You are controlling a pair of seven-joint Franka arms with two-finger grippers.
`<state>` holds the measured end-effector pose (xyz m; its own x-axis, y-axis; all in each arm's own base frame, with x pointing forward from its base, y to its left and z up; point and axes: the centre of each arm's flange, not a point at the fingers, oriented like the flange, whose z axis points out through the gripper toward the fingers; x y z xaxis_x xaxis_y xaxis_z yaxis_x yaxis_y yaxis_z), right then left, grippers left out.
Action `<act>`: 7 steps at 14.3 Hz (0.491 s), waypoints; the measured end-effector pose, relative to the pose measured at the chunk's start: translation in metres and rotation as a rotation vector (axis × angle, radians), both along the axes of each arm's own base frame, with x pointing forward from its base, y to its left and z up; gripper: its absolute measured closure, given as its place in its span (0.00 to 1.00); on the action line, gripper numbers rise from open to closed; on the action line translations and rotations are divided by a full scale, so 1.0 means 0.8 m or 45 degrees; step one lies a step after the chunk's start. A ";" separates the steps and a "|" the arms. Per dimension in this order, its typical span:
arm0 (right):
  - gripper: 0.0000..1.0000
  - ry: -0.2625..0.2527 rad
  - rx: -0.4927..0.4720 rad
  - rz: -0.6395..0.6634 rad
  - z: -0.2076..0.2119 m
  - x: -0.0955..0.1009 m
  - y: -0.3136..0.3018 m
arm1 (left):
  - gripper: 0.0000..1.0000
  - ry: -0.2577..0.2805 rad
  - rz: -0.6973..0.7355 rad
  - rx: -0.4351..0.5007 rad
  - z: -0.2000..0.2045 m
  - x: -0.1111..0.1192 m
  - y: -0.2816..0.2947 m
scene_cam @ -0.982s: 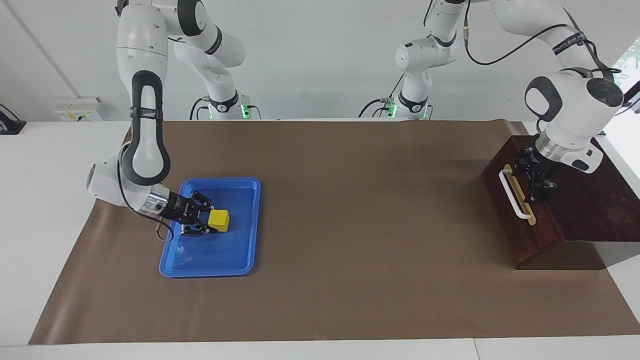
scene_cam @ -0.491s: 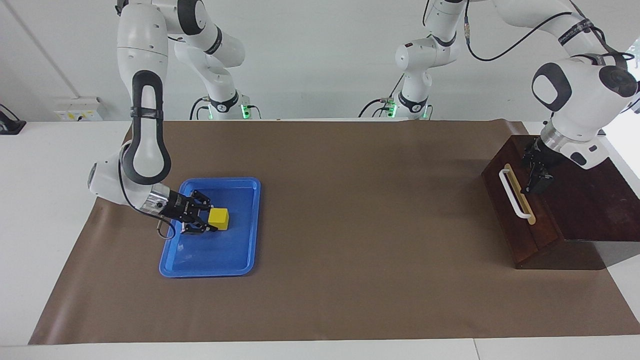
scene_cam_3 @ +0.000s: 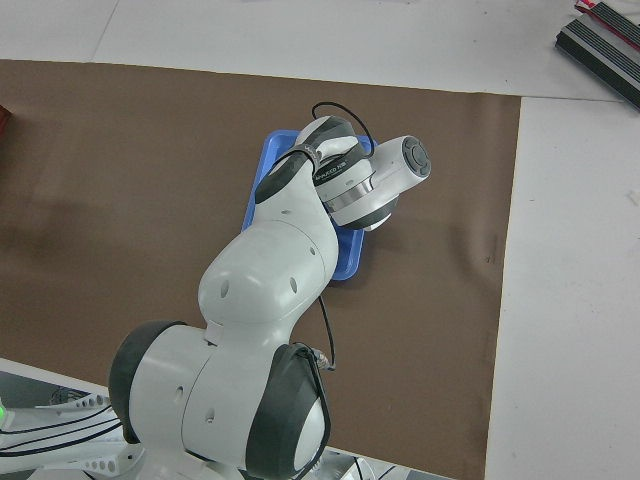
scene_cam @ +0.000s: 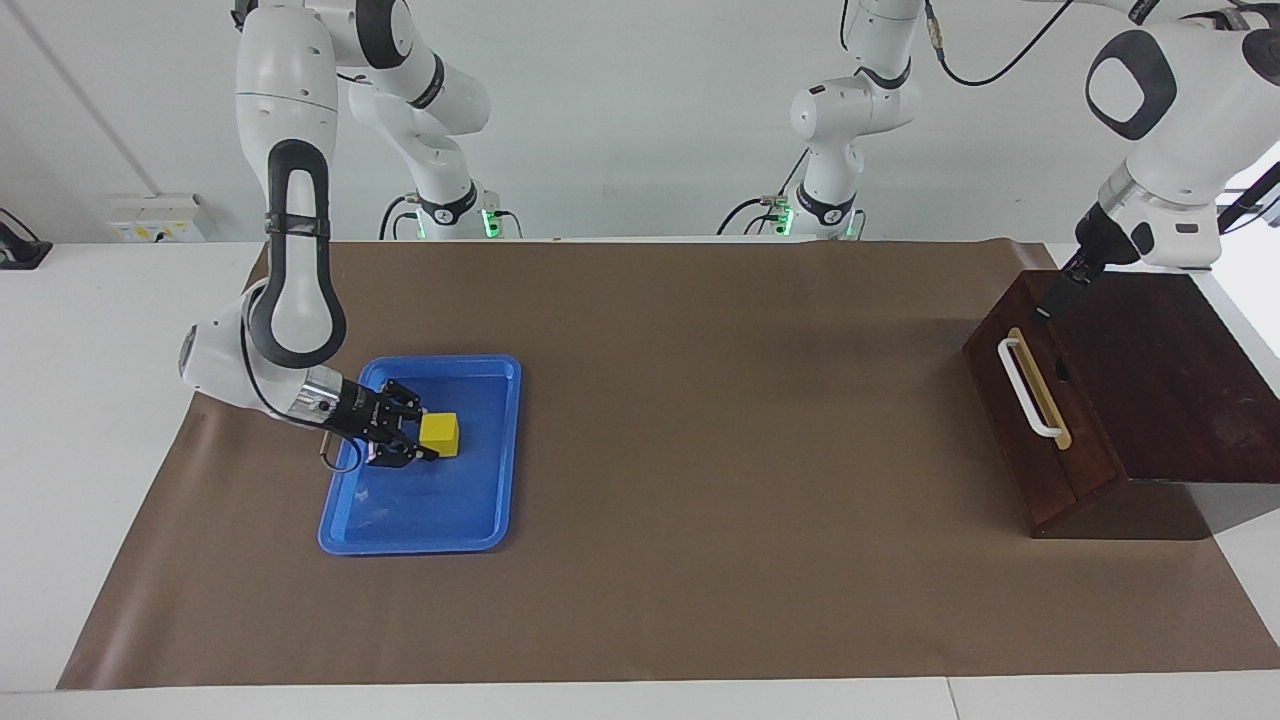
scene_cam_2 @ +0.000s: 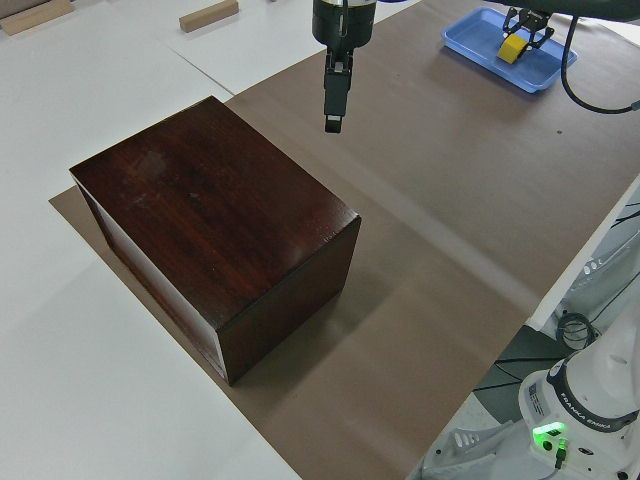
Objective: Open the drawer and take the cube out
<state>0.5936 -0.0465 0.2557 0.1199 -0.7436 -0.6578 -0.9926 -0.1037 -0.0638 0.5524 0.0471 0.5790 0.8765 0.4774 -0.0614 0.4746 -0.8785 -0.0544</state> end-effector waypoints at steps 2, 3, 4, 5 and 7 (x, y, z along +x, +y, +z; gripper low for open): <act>0.41 -0.004 -0.027 0.031 0.001 -0.001 -0.001 | 0.00 0.047 -0.178 -0.019 0.003 -0.004 -0.021; 0.36 -0.008 -0.038 0.044 0.003 0.000 -0.001 | 0.00 0.065 -0.258 -0.029 0.006 -0.005 -0.032; 0.27 -0.016 -0.052 0.059 0.006 0.002 -0.002 | 0.00 0.075 -0.316 -0.036 0.010 -0.006 -0.042; 0.18 -0.025 -0.061 0.070 0.011 0.005 -0.003 | 0.00 0.082 -0.352 -0.043 0.016 -0.008 -0.048; 0.06 -0.046 -0.086 0.105 0.025 0.012 -0.003 | 0.00 0.100 -0.402 -0.062 0.025 -0.014 -0.058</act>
